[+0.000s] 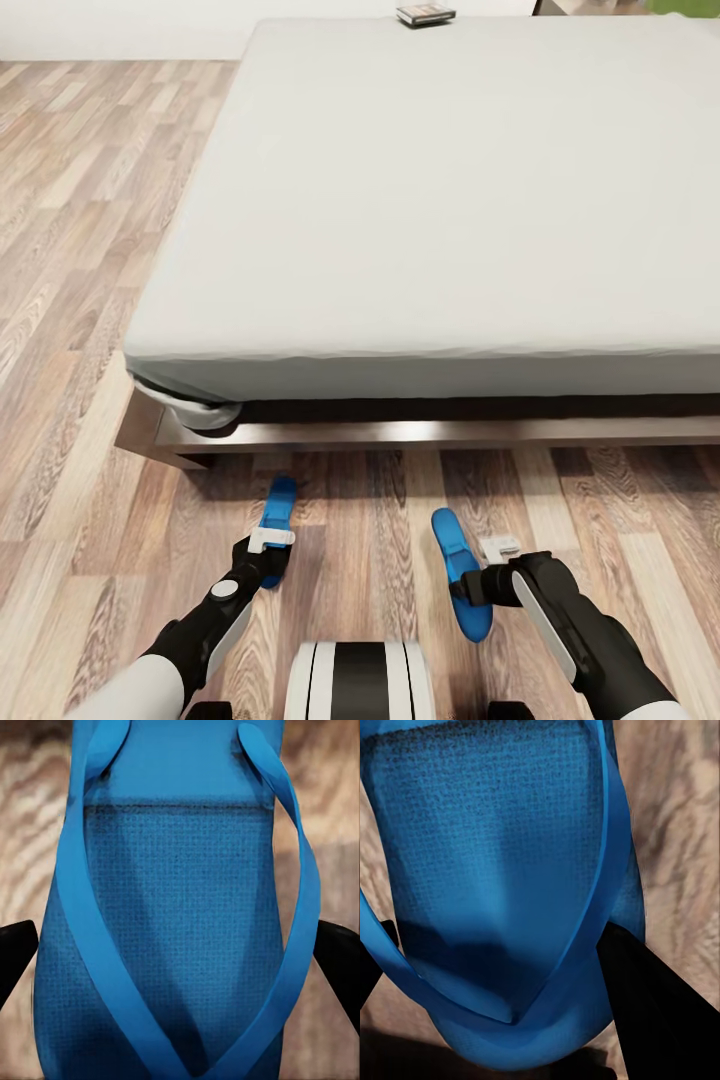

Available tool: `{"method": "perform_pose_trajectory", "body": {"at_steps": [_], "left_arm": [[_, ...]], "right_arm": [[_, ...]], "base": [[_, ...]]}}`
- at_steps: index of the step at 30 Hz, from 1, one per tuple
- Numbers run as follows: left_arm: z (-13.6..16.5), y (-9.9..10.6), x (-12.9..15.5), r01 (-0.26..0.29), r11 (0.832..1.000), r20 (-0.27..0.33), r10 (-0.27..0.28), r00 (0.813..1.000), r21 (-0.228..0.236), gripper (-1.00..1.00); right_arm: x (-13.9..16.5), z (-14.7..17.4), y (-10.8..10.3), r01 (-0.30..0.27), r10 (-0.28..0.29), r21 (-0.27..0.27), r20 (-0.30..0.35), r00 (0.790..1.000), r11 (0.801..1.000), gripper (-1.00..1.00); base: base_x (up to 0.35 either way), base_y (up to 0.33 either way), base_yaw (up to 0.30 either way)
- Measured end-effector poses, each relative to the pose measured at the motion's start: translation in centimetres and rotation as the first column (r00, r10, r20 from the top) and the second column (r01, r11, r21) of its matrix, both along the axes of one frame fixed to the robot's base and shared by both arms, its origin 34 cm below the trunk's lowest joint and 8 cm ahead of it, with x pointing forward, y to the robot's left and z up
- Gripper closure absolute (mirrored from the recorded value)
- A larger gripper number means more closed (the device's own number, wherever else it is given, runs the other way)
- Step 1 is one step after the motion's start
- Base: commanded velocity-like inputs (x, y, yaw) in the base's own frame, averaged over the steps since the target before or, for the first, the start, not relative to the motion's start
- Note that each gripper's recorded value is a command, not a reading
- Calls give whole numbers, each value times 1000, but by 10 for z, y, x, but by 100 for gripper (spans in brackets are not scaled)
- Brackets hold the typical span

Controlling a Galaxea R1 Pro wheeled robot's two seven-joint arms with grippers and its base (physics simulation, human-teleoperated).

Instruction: In the bedroom, move the book from the bed onto either nightstand, and place the two sandals side by side next to the bed.

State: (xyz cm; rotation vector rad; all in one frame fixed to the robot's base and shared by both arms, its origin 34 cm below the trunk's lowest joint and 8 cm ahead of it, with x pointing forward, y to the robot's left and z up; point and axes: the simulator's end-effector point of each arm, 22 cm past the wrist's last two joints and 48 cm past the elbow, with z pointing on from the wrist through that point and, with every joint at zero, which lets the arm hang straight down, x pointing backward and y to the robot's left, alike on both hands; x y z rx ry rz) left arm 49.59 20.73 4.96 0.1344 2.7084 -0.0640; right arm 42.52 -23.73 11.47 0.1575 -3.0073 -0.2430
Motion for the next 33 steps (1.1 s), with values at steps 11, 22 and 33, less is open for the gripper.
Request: {"method": "perform_pose_trajectory", "body": {"at_steps": [11, 22, 33], "left_arm": [[-3, -1, -2, 2, 1000, -6, -2, 1000, -1, 100], [0, -6, 15, 2, 1000, 23, -2, 1000, -13, 100], [-5, -7, 10, 2, 1000, 11, -2, 1000, -16, 100]], "right_arm": [[2, -1, 1, 0, 0, 3, 3, 1000, 1000, 100], [17, 9, 9, -10, 10, 20, 31, 999, 1000, 100], [24, 20, 14, -23, 23, 26, 19, 1000, 999, 100]], "base": [[0, 0, 0], [0, 0, 0], [0, 0, 0]]}}
